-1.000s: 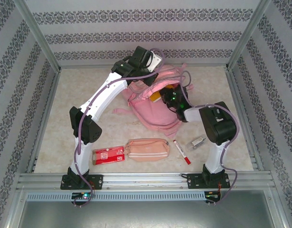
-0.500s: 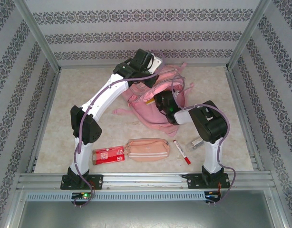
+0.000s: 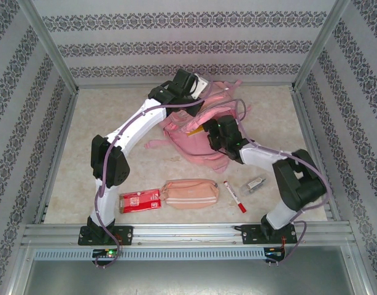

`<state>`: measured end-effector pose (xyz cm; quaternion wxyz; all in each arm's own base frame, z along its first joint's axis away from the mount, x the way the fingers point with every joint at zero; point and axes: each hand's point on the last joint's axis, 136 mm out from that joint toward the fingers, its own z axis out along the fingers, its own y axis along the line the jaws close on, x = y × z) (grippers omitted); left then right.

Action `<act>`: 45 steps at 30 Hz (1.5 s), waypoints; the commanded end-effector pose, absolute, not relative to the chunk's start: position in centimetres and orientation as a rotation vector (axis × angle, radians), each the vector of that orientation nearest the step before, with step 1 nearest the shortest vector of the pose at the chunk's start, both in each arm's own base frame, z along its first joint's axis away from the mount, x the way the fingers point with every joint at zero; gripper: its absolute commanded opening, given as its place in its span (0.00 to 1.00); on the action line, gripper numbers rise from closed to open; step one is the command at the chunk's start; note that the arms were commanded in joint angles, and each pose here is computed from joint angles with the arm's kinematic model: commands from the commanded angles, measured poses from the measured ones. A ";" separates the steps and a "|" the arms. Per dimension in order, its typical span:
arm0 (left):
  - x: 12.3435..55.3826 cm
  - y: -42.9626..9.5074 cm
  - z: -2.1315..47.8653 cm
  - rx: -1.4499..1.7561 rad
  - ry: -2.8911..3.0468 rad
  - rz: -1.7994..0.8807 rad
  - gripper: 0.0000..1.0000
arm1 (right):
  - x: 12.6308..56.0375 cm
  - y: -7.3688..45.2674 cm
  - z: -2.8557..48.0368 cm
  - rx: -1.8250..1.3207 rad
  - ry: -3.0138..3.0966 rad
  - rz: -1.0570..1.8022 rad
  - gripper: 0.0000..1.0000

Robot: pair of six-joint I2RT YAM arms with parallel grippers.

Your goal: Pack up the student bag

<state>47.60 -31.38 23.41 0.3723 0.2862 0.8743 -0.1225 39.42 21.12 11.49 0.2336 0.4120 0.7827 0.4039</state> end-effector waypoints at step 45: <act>54.7 -14.3 4.7 -0.289 2.489 -0.843 0.45 | 32.9 21.6 12.5 0.110 2.650 0.656 0.60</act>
